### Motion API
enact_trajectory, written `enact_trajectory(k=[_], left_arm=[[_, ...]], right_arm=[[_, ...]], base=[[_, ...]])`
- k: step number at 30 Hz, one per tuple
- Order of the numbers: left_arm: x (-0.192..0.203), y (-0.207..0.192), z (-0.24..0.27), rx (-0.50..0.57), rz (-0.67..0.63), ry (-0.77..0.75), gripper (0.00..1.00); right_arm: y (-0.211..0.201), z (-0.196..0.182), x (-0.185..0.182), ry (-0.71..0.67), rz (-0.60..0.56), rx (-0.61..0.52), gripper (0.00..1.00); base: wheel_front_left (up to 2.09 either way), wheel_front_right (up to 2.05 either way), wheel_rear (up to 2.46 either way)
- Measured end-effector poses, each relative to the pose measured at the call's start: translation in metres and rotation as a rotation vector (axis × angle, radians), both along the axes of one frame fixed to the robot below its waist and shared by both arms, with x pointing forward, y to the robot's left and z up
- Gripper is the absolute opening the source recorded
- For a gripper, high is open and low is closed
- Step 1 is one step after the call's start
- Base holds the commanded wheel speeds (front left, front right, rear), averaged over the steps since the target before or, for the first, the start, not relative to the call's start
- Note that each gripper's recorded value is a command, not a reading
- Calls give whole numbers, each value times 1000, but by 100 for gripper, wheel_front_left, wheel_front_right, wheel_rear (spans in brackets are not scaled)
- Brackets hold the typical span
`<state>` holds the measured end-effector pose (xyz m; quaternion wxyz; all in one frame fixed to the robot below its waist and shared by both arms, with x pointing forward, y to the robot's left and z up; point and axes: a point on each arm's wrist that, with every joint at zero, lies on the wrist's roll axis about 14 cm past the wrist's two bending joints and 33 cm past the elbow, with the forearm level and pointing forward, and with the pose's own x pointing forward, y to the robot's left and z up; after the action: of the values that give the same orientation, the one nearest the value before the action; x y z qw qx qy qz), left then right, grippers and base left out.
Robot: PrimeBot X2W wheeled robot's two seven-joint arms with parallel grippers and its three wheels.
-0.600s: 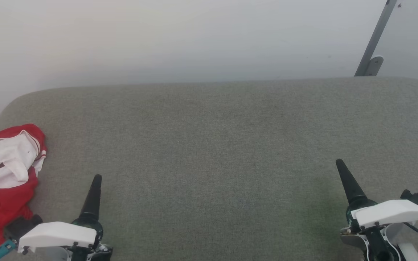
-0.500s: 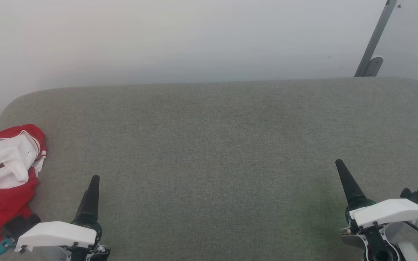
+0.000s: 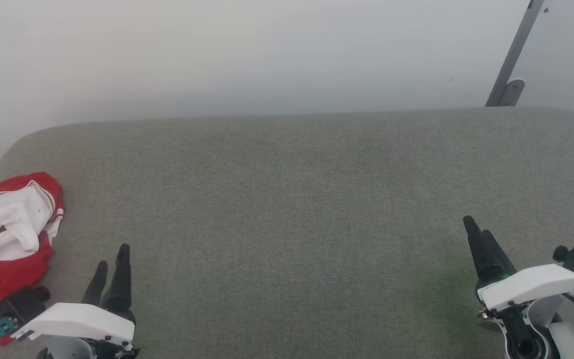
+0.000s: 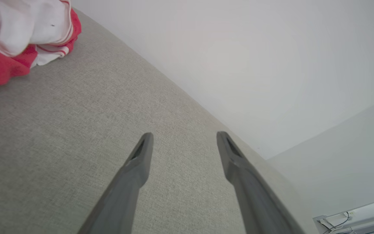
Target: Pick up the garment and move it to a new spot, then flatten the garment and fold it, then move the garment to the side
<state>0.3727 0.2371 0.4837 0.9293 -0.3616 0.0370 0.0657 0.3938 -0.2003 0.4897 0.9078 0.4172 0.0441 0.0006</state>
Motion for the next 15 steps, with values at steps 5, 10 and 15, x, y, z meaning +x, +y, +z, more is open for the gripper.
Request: enact_trajectory(k=[5, 10, 15], left_arm=[[0, 5, 4, 70, 1, -12, 100], [1, 7, 9, 132, 1, -33, 100], [1, 11, 14, 192, 5, -48, 100]], right_arm=[[-2, 1, 0, -2, 5, -51, 100], [-5, 2, 0, -7, 9, -118, 100], [-7, 3, 0, -16, 10, -172, 100]], base=[[0, 0, 0], [0, 0, 0], [0, 0, 0]])
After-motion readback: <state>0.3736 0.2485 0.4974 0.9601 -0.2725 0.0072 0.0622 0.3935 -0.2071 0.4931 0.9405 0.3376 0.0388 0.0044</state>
